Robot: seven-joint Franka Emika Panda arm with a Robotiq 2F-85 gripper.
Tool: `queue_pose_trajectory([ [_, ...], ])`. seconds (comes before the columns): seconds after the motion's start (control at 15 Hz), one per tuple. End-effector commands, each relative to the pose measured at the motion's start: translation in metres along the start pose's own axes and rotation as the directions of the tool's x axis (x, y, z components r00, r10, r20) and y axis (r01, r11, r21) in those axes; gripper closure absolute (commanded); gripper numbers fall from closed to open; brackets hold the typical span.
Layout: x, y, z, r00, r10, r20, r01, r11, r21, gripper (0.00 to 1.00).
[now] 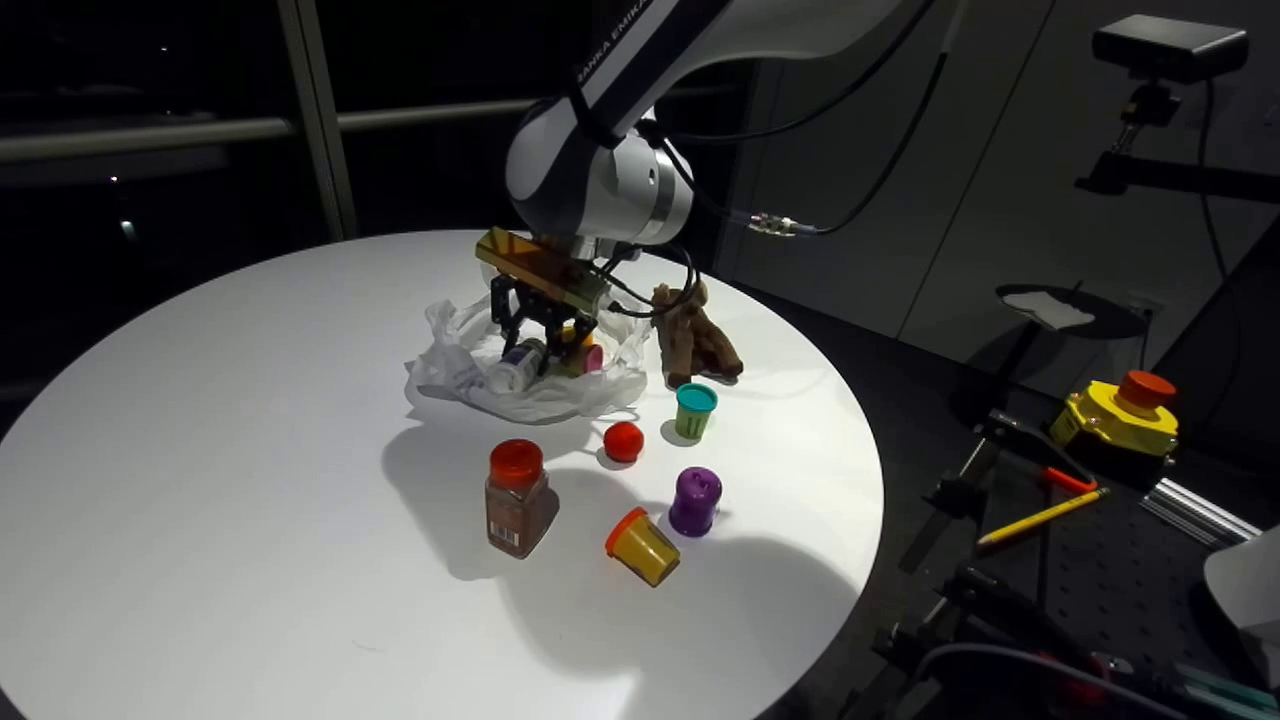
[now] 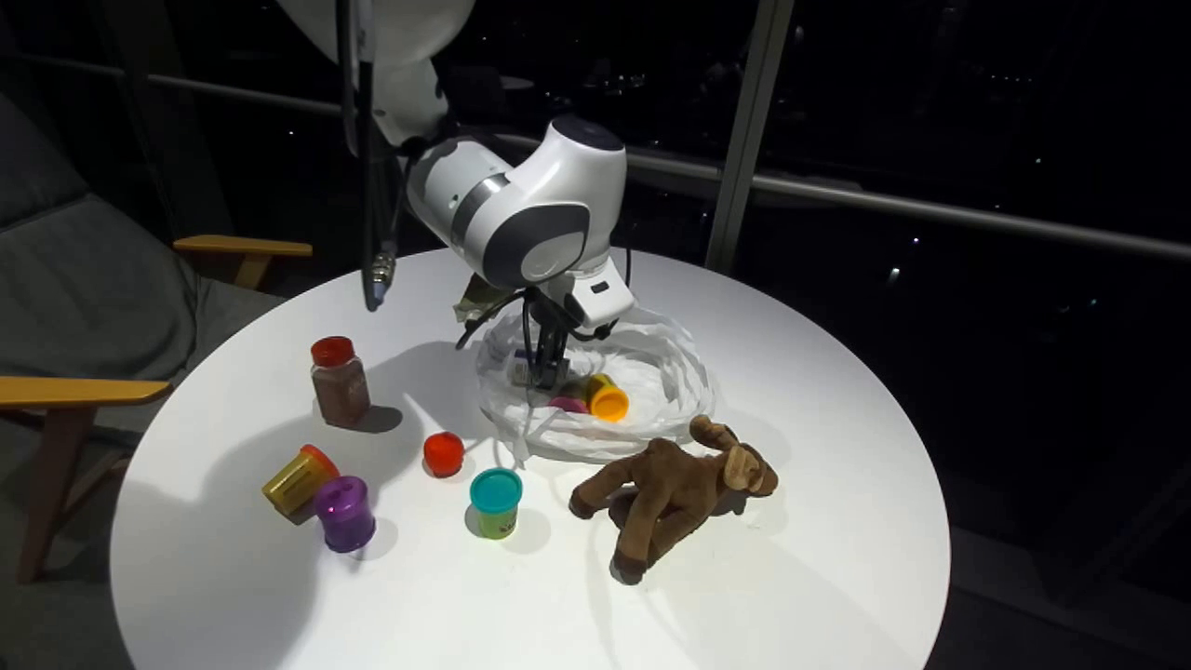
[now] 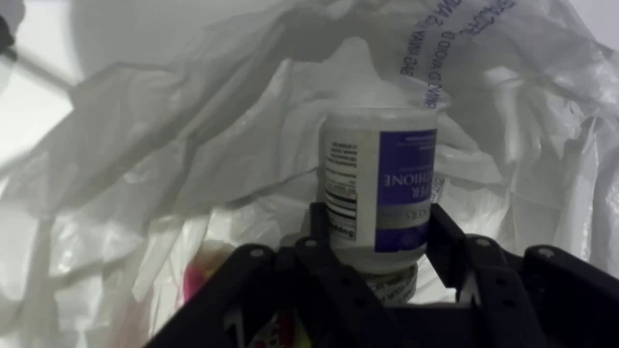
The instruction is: Remove the objects in the plastic and put them on the table
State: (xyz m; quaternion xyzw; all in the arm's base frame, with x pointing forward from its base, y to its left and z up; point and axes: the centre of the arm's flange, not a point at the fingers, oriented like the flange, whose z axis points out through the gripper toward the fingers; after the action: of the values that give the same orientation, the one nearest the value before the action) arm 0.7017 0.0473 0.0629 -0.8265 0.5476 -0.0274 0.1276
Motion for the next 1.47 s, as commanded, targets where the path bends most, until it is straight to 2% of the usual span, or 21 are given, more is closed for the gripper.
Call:
queue_pose_trajectory([
  [0.0, -0.01, -0.014, -0.027, 0.996, -0.027, -0.084, 0.03, 0.999, 0.026, 0.74],
  [0.27, -0.053, -0.034, -0.076, 0.968, -0.175, -0.179, 0.185, 0.982, 0.039, 0.74],
  [0.33, -0.071, -0.038, -0.087, 0.956, -0.222, -0.192, 0.233, 0.972, 0.035, 0.74],
  [0.47, -0.112, -0.048, -0.101, 0.91, -0.337, -0.241, 0.349, 0.937, 0.009, 0.74],
  [0.67, -0.173, -0.051, -0.099, 0.821, -0.503, -0.269, 0.507, 0.86, -0.059, 0.74],
  [0.87, -0.226, -0.037, -0.065, 0.709, -0.645, -0.284, 0.635, 0.76, -0.139, 0.74],
  [1.13, -0.281, -0.015, -0.036, 0.559, -0.764, -0.323, 0.745, 0.633, -0.21, 0.74],
  [1.27, -0.295, -0.01, -0.027, 0.494, -0.789, -0.365, 0.775, 0.59, -0.228, 0.74],
  [1.4, -0.306, -0.01, -0.026, 0.449, -0.793, -0.411, 0.788, 0.568, -0.236, 0.74],
])
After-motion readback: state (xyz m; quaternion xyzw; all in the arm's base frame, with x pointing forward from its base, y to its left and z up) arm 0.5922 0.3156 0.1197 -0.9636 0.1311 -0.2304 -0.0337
